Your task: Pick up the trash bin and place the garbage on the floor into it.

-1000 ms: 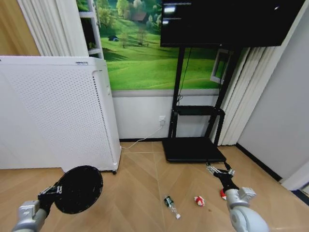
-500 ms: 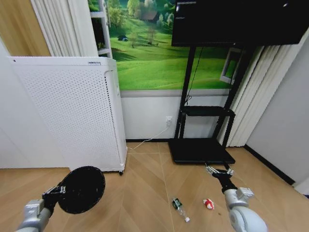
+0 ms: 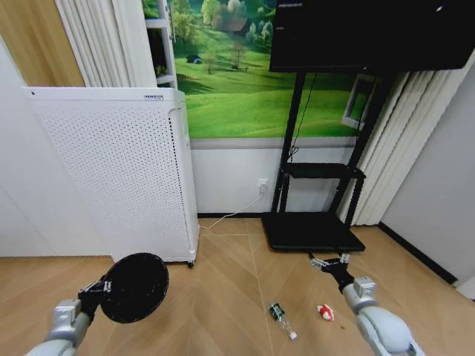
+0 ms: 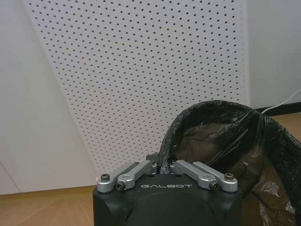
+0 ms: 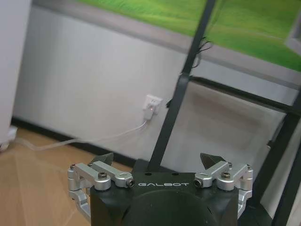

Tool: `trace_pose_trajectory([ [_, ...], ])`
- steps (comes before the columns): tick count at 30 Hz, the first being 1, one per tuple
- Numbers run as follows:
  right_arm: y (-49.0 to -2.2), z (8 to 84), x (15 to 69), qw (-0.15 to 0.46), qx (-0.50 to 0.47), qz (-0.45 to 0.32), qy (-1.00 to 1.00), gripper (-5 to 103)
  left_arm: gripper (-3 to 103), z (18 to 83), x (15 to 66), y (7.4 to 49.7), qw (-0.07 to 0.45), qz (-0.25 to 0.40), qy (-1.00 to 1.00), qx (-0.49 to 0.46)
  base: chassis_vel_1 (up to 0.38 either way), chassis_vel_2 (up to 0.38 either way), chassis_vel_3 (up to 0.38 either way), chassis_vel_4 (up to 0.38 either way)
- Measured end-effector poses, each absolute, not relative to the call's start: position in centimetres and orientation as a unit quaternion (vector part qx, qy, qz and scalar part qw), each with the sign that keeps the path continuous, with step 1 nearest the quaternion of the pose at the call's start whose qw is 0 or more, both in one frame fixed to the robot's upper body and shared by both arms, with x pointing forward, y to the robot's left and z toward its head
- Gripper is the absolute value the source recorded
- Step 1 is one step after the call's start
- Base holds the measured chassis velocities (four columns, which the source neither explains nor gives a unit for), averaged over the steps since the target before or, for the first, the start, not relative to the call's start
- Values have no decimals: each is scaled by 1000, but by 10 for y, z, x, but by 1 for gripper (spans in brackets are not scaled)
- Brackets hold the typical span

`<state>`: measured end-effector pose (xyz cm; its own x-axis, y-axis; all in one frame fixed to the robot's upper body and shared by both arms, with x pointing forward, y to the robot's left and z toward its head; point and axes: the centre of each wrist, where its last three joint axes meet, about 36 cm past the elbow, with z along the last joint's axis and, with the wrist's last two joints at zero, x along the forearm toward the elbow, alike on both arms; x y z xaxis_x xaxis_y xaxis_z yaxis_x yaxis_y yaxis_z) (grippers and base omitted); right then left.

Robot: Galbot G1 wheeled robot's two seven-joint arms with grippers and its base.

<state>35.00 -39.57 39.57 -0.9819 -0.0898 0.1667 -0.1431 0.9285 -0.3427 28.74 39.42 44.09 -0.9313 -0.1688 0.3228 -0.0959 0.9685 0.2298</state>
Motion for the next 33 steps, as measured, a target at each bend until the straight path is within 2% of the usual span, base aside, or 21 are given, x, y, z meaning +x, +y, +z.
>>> trace_pose_trajectory([
  [2,-393,379,345,97,96,235,-962,100,5,437,293,386,172,-103,-978,57,0,0,0,0],
  [4,-392,374,343,106,108,245,-958,100,5,436,295,384,172,-102,-978,54,0,0,0,0],
  [5,-392,353,331,157,162,250,-942,100,5,432,301,377,173,-99,-979,43,0,0,0,0],
  [11,-391,333,323,210,198,238,-927,100,5,429,303,374,177,-99,-979,37,0,0,0,0],
  [14,-386,311,324,250,216,205,-921,100,5,426,301,373,181,-97,-978,35,0,0,0,0],
  [24,-359,251,314,313,207,199,-905,100,5,423,290,370,194,-105,-975,28,0,0,0,0],
  [33,-348,221,312,335,205,209,-896,100,5,425,287,368,194,-119,-974,17,0,0,0,0],
])
